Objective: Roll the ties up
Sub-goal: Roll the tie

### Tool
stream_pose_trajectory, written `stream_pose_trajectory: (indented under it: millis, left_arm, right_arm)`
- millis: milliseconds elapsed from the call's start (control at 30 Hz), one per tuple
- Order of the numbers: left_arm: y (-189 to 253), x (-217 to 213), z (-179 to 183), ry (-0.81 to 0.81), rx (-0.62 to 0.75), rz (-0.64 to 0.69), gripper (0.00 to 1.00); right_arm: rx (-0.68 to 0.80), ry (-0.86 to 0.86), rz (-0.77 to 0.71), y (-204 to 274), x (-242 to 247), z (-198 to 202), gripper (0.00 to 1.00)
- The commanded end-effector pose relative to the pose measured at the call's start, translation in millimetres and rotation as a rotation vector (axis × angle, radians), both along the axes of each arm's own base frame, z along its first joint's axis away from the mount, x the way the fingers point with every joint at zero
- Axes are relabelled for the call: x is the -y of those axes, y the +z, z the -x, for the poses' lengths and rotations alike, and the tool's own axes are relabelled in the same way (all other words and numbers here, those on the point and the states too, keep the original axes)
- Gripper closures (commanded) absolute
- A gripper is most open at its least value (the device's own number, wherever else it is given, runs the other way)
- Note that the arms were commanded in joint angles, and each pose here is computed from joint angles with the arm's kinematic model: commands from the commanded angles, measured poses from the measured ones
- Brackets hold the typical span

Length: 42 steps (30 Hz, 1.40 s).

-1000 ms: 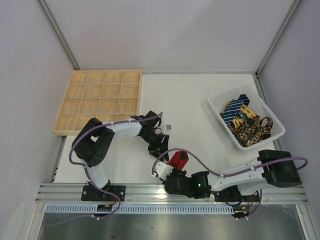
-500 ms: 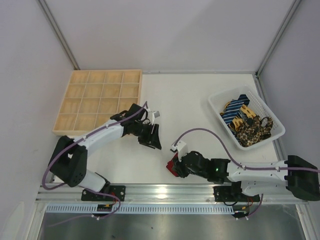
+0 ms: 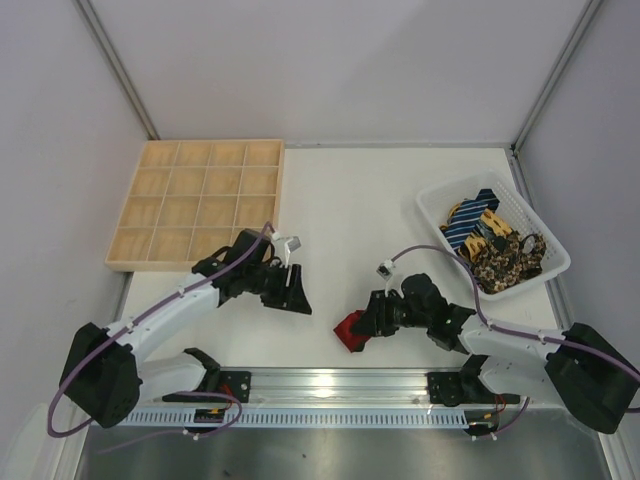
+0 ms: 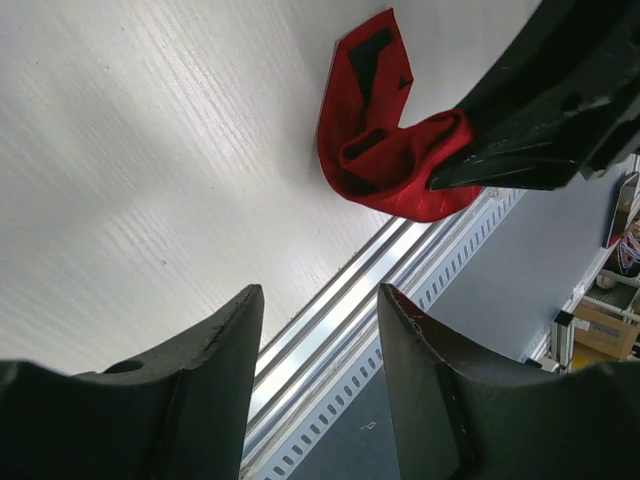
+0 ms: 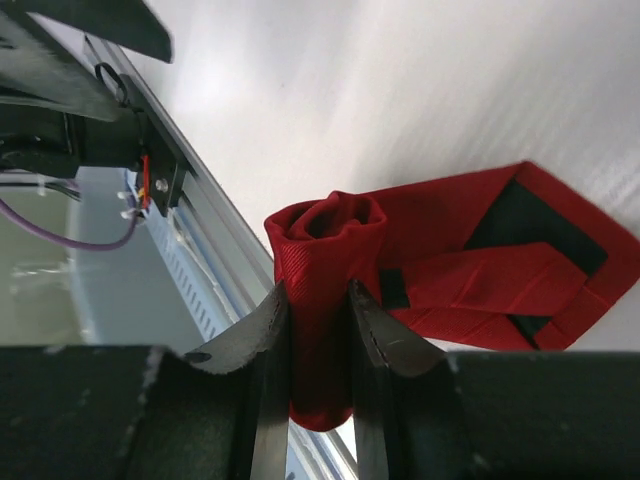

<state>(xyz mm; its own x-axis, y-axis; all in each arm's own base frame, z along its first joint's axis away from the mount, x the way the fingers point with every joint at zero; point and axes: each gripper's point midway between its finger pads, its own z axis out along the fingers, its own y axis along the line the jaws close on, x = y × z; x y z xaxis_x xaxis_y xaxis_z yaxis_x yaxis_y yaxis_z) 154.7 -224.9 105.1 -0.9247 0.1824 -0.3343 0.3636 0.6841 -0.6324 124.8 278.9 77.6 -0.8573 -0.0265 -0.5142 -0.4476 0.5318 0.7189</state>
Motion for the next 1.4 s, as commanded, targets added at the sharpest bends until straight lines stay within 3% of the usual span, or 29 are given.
stream_pose_trajectory:
  millis: [0,400,533,733,1067,1367]
  left_arm:
    - [14,4,-1,0.024,0.027,0.054,0.45]
    - [21,18,18,0.046,-0.019,0.211,0.41]
    - [25,27,23,0.082,-0.01,0.245,0.32]
    - [24,42,39,0.161,-0.04,0.32,0.26]
    - [8,65,49,0.22,-0.066,0.327,0.25]
    - [-11,77,56,0.281,-0.146,0.321,0.23]
  right_arm:
    - [-0.103,0.047,-0.169,22,-9,10,1.0]
    - [-0.23,-0.043,-0.226,5,10,-3,1.0]
    - [-0.254,-0.094,-0.209,-6,22,-5,1.0]
    - [-0.289,-0.157,-0.187,-23,33,-3,1.0]
    - [-0.324,-0.258,-0.124,-44,51,-10,1.0]
    - [-0.24,-0.278,-0.135,-49,62,-13,1.0]
